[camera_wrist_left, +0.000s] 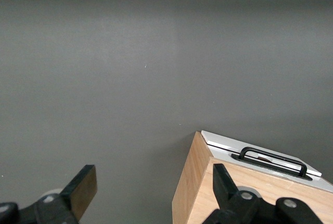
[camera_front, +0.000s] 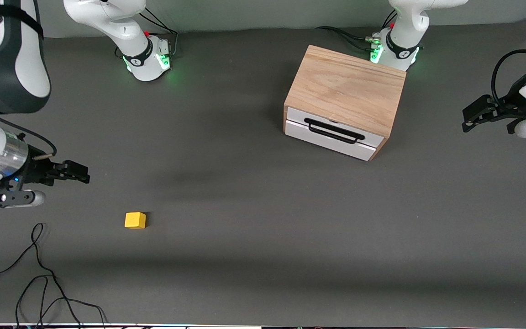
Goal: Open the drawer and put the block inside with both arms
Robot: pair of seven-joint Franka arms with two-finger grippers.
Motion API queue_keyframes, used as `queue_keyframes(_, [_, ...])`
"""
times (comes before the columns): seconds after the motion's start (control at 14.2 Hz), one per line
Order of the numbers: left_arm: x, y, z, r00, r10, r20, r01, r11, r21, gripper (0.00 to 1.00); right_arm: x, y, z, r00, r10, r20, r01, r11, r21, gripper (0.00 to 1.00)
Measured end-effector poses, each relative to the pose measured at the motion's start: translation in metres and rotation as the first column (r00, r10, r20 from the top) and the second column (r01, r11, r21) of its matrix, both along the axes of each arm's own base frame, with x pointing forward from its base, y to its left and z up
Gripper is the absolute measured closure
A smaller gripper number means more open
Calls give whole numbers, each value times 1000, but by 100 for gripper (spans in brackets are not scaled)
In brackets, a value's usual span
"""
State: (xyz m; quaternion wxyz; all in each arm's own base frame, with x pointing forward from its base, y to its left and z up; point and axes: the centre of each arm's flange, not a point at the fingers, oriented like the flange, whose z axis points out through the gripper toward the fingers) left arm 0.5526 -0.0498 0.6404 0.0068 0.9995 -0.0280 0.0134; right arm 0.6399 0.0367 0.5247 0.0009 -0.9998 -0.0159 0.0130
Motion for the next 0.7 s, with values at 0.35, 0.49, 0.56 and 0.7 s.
queue_keyframes(0.35, [-1,-6,0,1000,-12,-1,12,1000,0,0,25,5,-33,1000,3,6,-3,1000,-14,0])
queue_keyframes(0.49, [-1,-9,0,1000,-16,-3,16,1000,0,0,31,6,-42,1000,4,12,-4,1000,-17,0])
queue_keyframes(0.56, [-1,-9,-1,1000,-16,-4,16,1000,0,0,34,6,-48,1000,4,18,-4,1000,-19,0])
queue_keyframes(0.7, [-1,-9,-1,1000,-17,-4,17,1000,0,0,42,8,-65,1000,5,22,-5,1000,-23,0])
